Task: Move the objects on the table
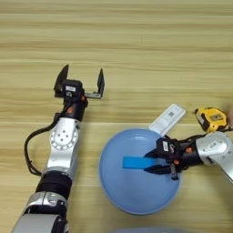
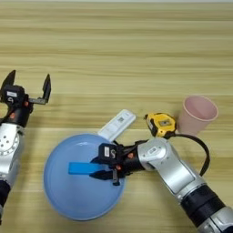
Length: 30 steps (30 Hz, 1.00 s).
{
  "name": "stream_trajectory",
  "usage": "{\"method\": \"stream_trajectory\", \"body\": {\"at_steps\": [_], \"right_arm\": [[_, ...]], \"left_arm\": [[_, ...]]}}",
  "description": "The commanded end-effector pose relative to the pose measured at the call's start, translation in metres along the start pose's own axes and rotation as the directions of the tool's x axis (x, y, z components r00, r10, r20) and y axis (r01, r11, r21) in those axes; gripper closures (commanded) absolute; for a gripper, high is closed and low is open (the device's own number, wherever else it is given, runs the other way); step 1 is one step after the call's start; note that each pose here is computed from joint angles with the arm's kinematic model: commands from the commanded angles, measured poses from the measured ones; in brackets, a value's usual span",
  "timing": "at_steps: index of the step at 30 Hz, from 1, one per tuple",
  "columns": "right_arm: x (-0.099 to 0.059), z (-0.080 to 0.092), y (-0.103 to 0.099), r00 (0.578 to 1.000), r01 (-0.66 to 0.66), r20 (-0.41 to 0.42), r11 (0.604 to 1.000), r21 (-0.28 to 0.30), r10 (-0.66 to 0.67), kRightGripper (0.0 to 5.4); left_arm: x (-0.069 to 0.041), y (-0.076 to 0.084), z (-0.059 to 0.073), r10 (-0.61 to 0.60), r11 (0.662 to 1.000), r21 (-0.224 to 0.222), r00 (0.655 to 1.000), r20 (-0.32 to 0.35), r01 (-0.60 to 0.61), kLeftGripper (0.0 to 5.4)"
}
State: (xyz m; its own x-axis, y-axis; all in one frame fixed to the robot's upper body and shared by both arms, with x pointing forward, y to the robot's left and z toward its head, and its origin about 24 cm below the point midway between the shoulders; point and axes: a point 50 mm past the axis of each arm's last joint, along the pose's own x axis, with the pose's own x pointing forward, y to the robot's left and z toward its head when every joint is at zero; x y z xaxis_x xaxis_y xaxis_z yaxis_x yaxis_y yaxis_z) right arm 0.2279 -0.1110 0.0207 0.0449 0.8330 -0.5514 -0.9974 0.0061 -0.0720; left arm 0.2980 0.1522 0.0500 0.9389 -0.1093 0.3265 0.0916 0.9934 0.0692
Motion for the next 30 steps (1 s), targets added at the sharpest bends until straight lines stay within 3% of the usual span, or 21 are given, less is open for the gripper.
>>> {"method": "stream_trajectory", "body": {"at_steps": [1,10,25,30], "right_arm": [[-0.001,-0.004,0.003,1.000,-0.009,-0.013,1.000,0.028,0.009,4.00],[-0.003,0.004,-0.010,0.996,0.082,0.029,0.996,0.042,-0.083,4.00],[0.000,-0.009,-0.011,0.993,0.095,-0.071,0.994,0.057,-0.091,4.00],[-0.002,-0.003,-0.012,0.994,0.101,-0.038,0.994,0.048,-0.099,3.34]], "left_arm": [[0.004,-0.003,0.002,-0.008,1.000,0.007,1.000,0.013,0.008,0.00],[0.004,-0.004,0.002,-0.008,1.000,0.008,1.000,0.012,0.007,0.00],[0.005,-0.006,0.001,-0.008,1.000,0.006,1.000,0.011,0.008,0.00],[0.005,-0.007,0.001,-0.009,1.000,0.005,1.000,0.011,0.009,0.00]]}}
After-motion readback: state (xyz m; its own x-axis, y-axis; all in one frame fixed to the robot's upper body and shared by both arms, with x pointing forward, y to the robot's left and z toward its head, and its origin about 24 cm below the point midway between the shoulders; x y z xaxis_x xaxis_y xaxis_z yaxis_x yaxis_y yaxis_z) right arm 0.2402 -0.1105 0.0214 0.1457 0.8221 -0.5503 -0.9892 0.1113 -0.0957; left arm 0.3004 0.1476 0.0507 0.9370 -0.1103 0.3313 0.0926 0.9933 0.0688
